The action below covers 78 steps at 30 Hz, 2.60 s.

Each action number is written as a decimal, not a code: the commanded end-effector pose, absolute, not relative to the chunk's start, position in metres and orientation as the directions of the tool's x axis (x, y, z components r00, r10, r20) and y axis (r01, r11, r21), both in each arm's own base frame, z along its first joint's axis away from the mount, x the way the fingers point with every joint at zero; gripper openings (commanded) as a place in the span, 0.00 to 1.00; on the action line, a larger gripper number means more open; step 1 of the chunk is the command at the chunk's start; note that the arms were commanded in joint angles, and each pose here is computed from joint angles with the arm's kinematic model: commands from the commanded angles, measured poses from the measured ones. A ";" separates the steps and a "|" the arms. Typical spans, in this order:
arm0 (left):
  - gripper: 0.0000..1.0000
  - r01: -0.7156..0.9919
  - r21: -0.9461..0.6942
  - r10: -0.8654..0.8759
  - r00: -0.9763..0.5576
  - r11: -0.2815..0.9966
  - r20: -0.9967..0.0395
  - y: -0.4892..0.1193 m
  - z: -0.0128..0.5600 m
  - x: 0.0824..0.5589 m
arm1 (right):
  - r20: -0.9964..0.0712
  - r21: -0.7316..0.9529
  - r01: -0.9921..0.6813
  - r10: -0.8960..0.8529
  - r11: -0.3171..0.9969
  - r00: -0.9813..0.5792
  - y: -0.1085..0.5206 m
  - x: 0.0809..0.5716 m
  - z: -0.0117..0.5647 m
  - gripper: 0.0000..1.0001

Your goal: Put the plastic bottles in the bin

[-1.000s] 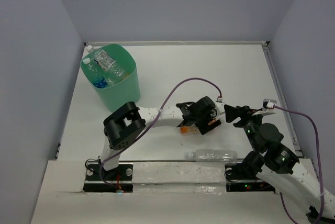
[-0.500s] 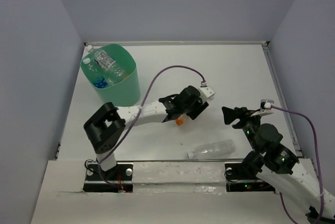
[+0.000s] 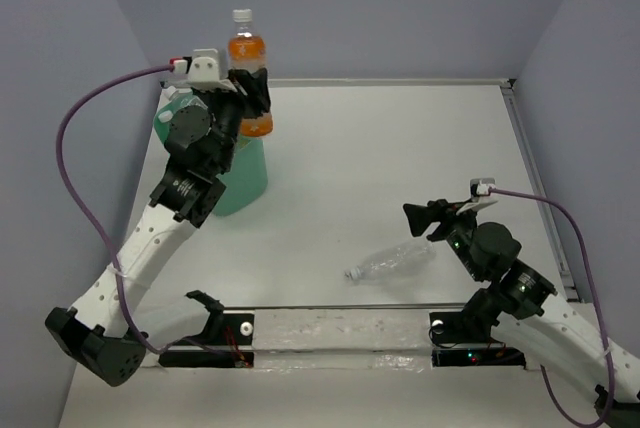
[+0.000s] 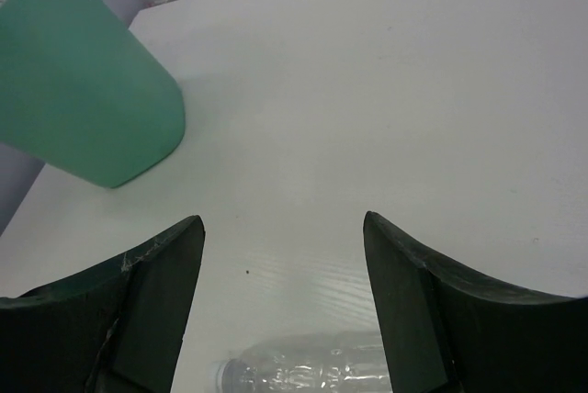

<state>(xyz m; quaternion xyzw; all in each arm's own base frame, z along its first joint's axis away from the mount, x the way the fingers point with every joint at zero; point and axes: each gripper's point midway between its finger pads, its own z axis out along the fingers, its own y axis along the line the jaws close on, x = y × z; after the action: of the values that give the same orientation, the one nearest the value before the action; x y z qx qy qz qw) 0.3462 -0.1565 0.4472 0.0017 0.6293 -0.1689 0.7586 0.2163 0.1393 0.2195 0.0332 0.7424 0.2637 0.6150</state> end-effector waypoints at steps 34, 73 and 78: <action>0.95 -0.226 -0.481 -0.430 0.241 0.847 -0.870 -0.025 0.313 0.425 | -0.899 0.369 -0.577 0.122 0.728 -0.420 0.216 0.200 0.196 0.82; 0.99 0.330 -0.405 -0.484 0.210 0.853 -0.849 -0.068 0.417 0.219 | -0.541 0.312 0.405 0.511 0.859 -0.668 0.114 0.179 0.071 1.00; 0.99 0.379 -0.380 -0.470 0.181 0.844 -0.864 -0.081 0.412 0.207 | -0.532 0.259 0.419 0.491 0.870 -0.690 0.131 0.196 0.065 1.00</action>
<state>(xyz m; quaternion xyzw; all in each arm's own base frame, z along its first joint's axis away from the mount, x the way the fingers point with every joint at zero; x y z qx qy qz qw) 0.2173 -0.0692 0.4122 -0.0770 0.5755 -0.2661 0.7695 0.1686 0.1154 0.0465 0.2204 0.9340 0.0455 0.2776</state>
